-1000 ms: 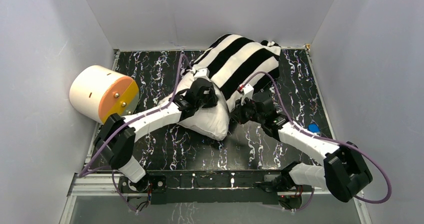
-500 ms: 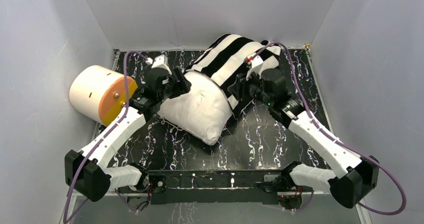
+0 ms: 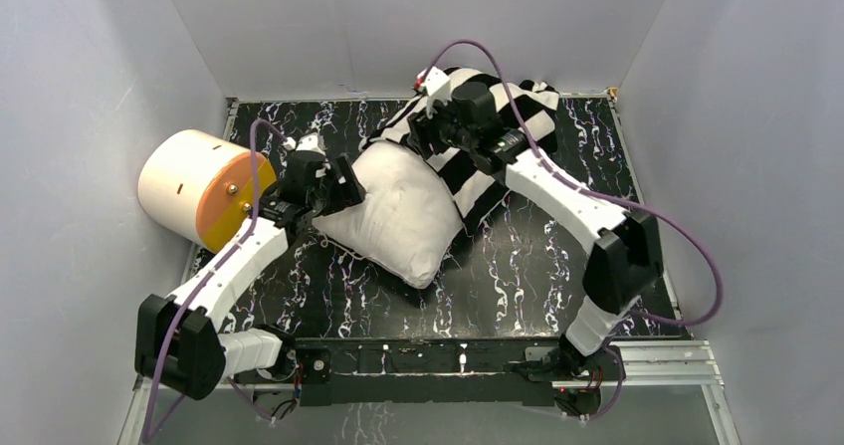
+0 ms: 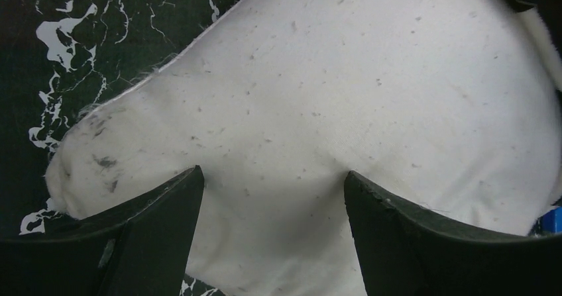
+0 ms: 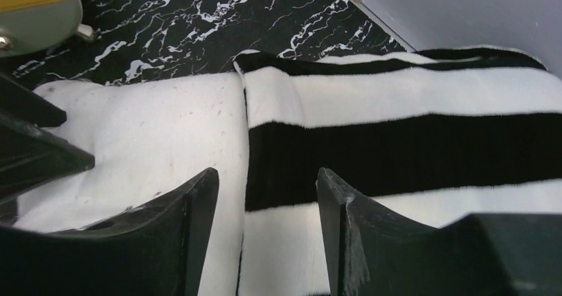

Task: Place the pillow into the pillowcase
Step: Stuff the pillow into the pillowcase.

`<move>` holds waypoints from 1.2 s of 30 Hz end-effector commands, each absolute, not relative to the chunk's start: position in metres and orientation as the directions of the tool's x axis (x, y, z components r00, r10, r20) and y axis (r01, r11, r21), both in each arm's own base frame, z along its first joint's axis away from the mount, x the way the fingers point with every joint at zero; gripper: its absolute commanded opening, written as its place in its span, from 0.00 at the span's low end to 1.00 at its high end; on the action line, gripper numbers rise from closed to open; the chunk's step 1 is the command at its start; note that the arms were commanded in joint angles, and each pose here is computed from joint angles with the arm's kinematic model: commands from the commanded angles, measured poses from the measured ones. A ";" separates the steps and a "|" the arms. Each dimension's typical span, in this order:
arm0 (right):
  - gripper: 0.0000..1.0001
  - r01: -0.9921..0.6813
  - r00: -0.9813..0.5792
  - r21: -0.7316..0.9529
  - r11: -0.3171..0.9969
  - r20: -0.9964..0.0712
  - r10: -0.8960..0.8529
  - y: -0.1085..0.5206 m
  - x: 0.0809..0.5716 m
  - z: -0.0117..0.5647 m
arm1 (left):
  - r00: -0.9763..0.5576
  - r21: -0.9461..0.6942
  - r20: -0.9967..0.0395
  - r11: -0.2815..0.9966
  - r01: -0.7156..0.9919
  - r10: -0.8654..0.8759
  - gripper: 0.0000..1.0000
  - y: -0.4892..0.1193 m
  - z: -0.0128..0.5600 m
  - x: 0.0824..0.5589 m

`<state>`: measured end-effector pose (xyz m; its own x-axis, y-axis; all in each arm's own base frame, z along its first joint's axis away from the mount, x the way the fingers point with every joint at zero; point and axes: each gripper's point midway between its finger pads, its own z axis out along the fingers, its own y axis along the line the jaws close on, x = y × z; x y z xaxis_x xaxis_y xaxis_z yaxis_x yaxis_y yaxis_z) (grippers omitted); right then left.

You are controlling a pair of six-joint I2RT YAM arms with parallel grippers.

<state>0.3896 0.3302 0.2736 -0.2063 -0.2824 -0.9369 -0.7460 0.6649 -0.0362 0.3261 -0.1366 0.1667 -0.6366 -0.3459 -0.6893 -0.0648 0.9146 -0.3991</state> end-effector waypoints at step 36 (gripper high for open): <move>0.01 -0.722 -0.288 0.116 0.682 -0.947 -0.143 0.484 0.354 0.245 | -0.564 -0.467 -0.774 0.860 0.203 -0.287 0.00 -0.182 0.167 0.366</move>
